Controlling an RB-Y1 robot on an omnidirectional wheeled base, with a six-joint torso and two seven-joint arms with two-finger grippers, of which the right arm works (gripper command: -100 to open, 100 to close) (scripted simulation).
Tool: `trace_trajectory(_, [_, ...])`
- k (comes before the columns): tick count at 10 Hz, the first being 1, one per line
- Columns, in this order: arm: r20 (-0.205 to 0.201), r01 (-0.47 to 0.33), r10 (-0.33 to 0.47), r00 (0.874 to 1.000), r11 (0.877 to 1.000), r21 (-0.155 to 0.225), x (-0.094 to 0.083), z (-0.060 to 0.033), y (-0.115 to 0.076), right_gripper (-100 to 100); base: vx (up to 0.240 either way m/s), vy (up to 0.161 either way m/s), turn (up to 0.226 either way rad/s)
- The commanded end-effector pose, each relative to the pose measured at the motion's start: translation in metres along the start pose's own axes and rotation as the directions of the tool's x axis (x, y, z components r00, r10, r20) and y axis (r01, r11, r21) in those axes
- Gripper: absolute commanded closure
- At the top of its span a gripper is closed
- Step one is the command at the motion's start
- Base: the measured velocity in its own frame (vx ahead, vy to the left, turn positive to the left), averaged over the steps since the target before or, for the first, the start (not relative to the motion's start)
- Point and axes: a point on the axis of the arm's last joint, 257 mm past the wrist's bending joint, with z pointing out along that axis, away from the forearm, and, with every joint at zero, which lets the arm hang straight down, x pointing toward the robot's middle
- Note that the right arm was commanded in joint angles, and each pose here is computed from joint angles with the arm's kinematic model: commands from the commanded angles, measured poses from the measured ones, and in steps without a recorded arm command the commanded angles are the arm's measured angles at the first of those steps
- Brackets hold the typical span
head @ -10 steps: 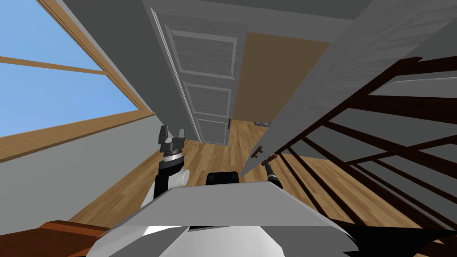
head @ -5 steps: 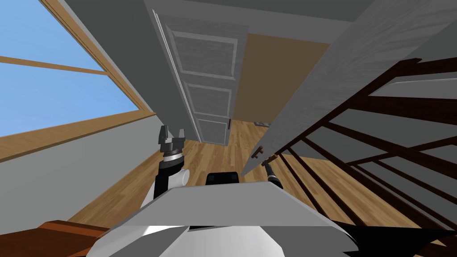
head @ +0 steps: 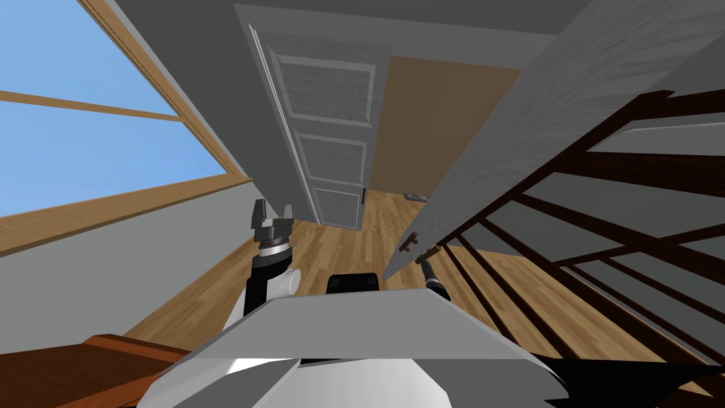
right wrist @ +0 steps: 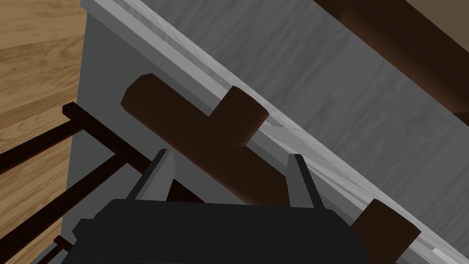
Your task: Pull the door open
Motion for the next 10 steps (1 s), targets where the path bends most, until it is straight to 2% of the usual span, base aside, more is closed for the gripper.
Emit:
trace_trajectory(1, [-0.001,-0.057,0.057,0.998,0.998,-0.02,0.0078,0.0066,0.0103,100,-0.017,-0.025,0.03])
trace_trajectory(10, [-0.004,-0.069,0.069,0.998,0.997,-0.023,0.0087,0.0074,0.0117,100,-0.005,-0.006,0.005])
